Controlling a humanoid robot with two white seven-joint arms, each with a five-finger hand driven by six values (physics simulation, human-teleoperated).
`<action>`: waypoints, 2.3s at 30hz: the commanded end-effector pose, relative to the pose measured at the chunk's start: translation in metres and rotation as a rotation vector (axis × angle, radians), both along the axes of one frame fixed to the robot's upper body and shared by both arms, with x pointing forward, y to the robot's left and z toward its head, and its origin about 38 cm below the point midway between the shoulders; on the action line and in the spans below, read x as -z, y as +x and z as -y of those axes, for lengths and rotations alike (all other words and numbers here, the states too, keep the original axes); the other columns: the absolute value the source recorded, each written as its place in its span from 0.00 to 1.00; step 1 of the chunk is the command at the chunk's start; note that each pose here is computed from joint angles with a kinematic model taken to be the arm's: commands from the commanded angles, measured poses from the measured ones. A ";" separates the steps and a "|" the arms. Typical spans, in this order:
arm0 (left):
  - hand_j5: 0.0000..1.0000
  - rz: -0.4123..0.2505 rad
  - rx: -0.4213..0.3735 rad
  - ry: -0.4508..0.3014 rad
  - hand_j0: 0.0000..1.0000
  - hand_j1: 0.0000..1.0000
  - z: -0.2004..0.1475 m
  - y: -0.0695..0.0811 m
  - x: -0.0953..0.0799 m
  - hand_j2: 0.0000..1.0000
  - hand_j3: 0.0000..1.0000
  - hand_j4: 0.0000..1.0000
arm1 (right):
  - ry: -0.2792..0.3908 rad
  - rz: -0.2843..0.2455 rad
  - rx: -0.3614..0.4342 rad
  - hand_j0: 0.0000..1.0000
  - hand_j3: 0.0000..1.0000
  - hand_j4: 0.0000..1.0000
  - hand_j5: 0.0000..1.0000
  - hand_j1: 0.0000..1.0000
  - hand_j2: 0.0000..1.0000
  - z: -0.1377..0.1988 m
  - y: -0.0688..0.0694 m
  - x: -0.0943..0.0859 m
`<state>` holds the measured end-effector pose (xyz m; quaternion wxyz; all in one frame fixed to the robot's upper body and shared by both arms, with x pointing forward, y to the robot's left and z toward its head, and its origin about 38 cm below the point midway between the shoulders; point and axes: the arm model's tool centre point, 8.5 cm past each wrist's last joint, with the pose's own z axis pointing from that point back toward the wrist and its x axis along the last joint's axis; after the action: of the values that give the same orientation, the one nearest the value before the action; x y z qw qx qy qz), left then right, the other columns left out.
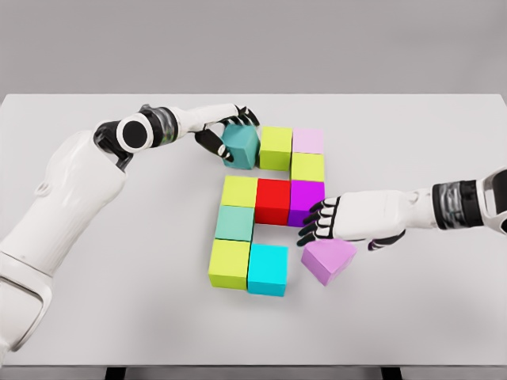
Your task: Assemble the squares on the desktop into the number 2
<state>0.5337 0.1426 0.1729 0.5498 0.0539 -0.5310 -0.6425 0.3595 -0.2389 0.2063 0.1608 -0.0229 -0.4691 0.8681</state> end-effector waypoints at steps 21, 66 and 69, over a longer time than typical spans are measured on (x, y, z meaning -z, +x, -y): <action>0.92 0.023 0.011 -0.063 0.92 0.92 -0.009 0.002 -0.008 0.92 0.92 0.92 | 0.198 -0.147 0.335 1.00 1.00 1.00 1.00 1.00 1.00 0.093 0.025 -0.015; 0.92 0.036 0.163 -0.113 0.92 0.92 0.014 -0.001 0.015 0.92 0.92 0.92 | -0.086 0.014 0.226 1.00 1.00 1.00 1.00 1.00 1.00 0.081 0.013 0.001; 0.92 0.038 0.166 -0.114 0.92 0.92 0.012 0.001 0.015 0.92 0.92 0.92 | -0.080 0.012 0.216 1.00 1.00 1.00 1.00 1.00 1.00 0.077 0.012 0.003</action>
<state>0.5350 0.1298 0.1597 0.4858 -0.0055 -0.5781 -0.6555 0.3710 -0.3150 0.2039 0.2478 -0.0838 -0.4305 0.8638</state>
